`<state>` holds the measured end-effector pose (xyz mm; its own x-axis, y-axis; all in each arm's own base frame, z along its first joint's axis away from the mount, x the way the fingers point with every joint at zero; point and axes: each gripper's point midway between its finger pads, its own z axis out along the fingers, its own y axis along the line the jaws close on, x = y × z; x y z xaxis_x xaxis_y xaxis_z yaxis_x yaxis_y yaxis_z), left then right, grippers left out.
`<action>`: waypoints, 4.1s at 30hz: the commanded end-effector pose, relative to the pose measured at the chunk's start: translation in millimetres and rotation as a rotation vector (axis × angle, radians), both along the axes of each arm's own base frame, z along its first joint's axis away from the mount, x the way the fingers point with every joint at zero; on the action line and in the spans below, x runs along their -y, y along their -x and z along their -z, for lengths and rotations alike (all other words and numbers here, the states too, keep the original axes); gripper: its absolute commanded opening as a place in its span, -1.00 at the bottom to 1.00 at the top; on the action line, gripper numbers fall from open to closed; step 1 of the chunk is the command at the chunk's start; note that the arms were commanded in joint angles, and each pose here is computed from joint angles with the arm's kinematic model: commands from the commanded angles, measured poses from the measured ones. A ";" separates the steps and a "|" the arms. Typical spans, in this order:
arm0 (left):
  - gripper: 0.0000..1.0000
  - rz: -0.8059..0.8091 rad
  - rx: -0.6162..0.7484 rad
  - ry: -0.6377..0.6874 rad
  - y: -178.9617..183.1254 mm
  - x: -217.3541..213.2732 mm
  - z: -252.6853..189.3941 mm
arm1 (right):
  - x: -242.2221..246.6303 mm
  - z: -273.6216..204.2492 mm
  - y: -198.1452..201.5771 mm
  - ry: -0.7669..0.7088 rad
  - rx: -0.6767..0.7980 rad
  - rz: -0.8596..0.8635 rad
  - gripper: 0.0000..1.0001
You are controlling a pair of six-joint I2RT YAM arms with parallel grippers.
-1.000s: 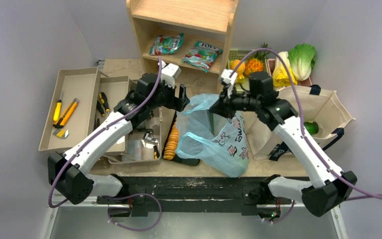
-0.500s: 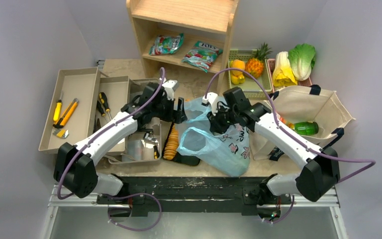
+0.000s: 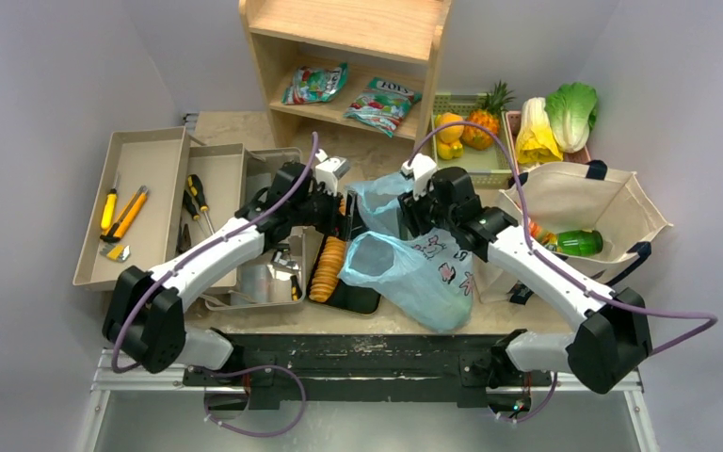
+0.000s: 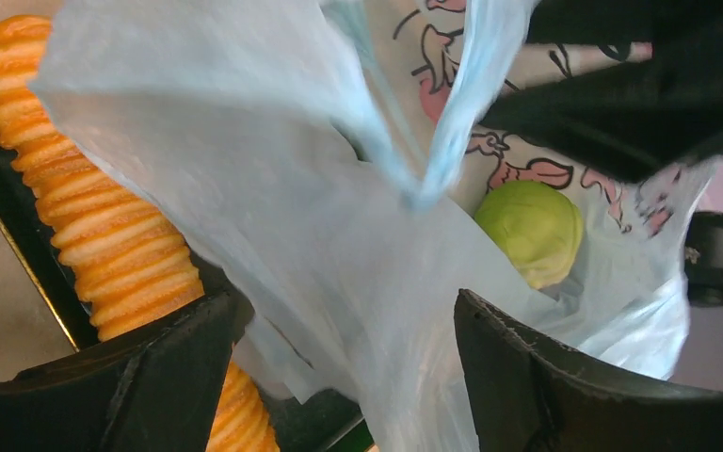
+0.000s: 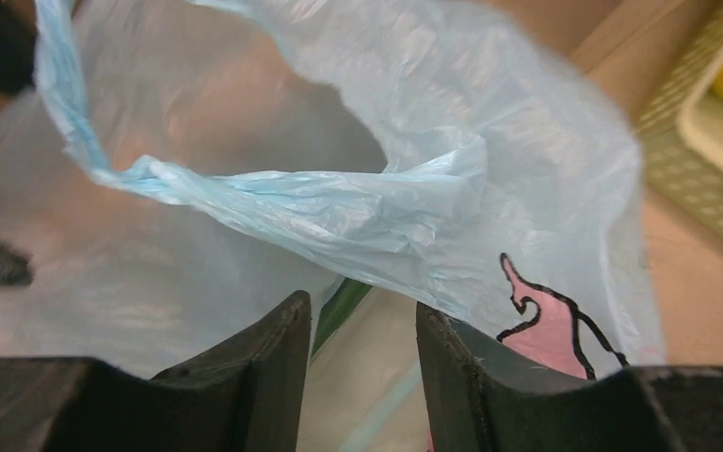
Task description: Untie the knot of the grocery bags and take out the mixed food
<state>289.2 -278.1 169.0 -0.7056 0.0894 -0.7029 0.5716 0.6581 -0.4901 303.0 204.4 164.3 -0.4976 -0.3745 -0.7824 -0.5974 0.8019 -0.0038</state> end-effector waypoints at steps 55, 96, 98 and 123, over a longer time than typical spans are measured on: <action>-1.00 0.258 0.322 0.011 37.9 29.2 -52.5 | -40.5 83.5 -73.0 -0.201 -0.141 0.282 -0.15; -1.00 0.246 0.351 -0.001 22.8 24.1 -57.6 | -21.2 82.4 -71.3 -0.107 -0.143 0.285 -0.09; -1.00 0.245 0.355 -0.003 22.2 23.7 -58.2 | -12.8 92.6 -76.8 -0.085 -0.158 0.322 -0.13; -1.00 0.166 0.270 -0.030 -4.8 21.6 -46.0 | -8.5 -27.9 -7.7 -0.193 -0.001 0.004 -1.00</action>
<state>284.0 -295.4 194.6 -0.4884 0.2510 -0.8358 0.7798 0.5555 -0.2888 327.3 219.3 207.9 -0.4879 -0.1392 -0.8618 -0.5510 0.8148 0.1803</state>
